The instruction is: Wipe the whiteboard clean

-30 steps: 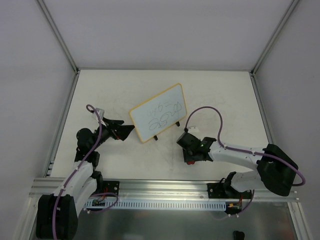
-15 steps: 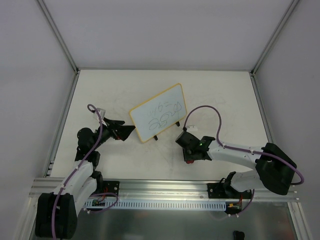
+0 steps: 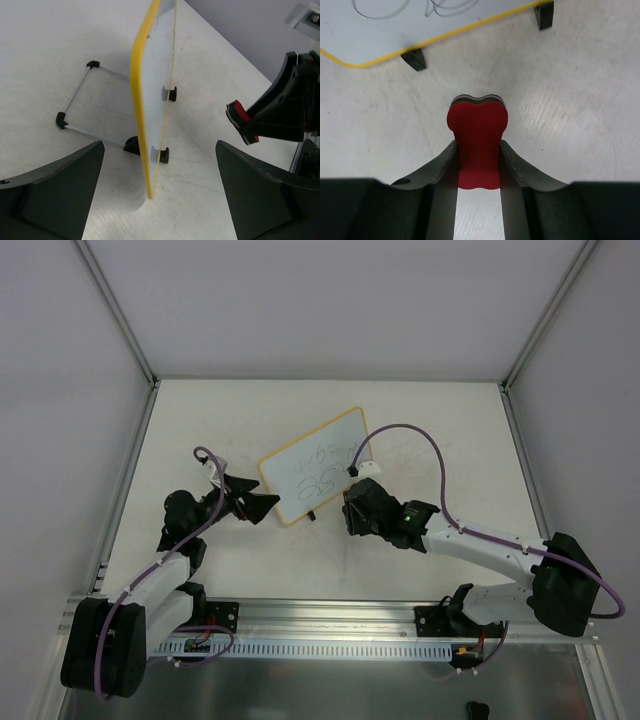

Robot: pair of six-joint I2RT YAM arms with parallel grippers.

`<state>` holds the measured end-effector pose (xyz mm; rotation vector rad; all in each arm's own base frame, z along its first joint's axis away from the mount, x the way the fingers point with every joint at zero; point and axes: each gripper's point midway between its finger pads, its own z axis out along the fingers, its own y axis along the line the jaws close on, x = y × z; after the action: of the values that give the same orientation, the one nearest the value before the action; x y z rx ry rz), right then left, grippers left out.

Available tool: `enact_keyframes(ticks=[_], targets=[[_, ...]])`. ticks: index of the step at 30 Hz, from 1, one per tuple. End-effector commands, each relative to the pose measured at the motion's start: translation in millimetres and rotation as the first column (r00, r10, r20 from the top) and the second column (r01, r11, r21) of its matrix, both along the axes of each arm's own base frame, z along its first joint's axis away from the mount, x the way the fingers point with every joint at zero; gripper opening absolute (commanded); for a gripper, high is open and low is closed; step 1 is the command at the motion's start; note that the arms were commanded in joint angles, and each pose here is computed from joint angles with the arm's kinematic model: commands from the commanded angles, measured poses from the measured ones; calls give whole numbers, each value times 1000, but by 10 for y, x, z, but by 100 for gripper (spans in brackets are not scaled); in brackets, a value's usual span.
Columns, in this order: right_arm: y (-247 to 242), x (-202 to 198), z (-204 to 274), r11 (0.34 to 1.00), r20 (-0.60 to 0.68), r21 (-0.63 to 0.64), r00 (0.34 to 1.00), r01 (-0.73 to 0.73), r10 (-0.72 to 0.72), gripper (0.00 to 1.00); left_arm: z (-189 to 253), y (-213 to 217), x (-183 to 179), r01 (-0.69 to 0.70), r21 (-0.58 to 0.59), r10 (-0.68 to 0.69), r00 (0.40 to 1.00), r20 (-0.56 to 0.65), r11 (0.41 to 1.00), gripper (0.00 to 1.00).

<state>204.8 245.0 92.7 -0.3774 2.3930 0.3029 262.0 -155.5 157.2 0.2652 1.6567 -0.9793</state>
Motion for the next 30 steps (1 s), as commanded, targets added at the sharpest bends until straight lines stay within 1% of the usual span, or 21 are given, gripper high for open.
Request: enact_keyframes(ticks=[1, 2, 4, 5, 7, 8, 9, 12, 15, 16, 17, 19, 21, 22, 25, 29, 30], targets=[[315, 254, 516, 991, 168, 117, 985, -64, 44, 0, 256, -145, -19, 77, 102, -100, 965, 244, 992, 95], [366, 259, 549, 988, 176, 127, 982, -85, 62, 0, 229, -172, -18, 91, 113, -116, 963, 243, 989, 95], [447, 313, 595, 985, 202, 134, 976, -108, 80, 0, 264, -226, -3, 117, 131, -148, 954, 260, 984, 92], [508, 326, 653, 981, 212, 144, 973, -126, 94, 0, 224, -255, -8, 144, 138, -174, 953, 246, 980, 89], [567, 359, 669, 980, 221, 139, 969, -143, 110, 0, 274, -283, 21, 162, 145, -196, 946, 258, 976, 85], [573, 393, 690, 981, 233, 128, 966, -146, 114, 0, 264, -283, 46, 160, 148, -194, 947, 255, 976, 80], [590, 424, 738, 981, 244, 127, 963, -145, 111, 0, 267, -269, 78, 146, 150, -181, 950, 253, 978, 79], [595, 489, 774, 981, 265, 124, 958, -151, 113, 0, 257, -243, 127, 117, 157, -155, 952, 265, 981, 78], [614, 555, 836, 973, 293, 163, 950, -164, 111, 0, 246, -225, 162, 98, 165, -141, 952, 271, 981, 78], [653, 588, 870, 964, 312, 199, 944, -176, 108, 0, 254, -227, 162, 100, 168, -144, 950, 277, 981, 75], [707, 551, 885, 948, 303, 234, 943, -216, 141, 0, 227, -241, 156, 114, 175, -159, 950, 269, 978, 59], [727, 611, 919, 927, 311, 296, 941, -231, 135, 0, 210, -251, 189, 125, 178, -166, 956, 242, 976, 51], [717, 650, 949, 925, 327, 307, 937, -225, 119, 0, 169, -258, 216, 127, 165, -161, 962, 218, 978, 51], [717, 677, 966, 923, 354, 306, 928, -233, 117, 0, 224, -254, 234, 114, 154, -150, 958, 245, 981, 51], [701, 733, 1005, 922, 406, 310, 909, -233, 93, 0, 214, -238, 253, 96, 113, -120, 966, 231, 989, 55], [691, 762, 977, 927, 426, 291, 900, -238, 97, 0, 158, -262, 308, 107, 76, -119, 976, 182, 991, 55], [685, 775, 969, 930, 441, 269, 891, -249, 110, 0, 183, -260, 319, 104, 67, -115, 974, 195, 992, 55]])
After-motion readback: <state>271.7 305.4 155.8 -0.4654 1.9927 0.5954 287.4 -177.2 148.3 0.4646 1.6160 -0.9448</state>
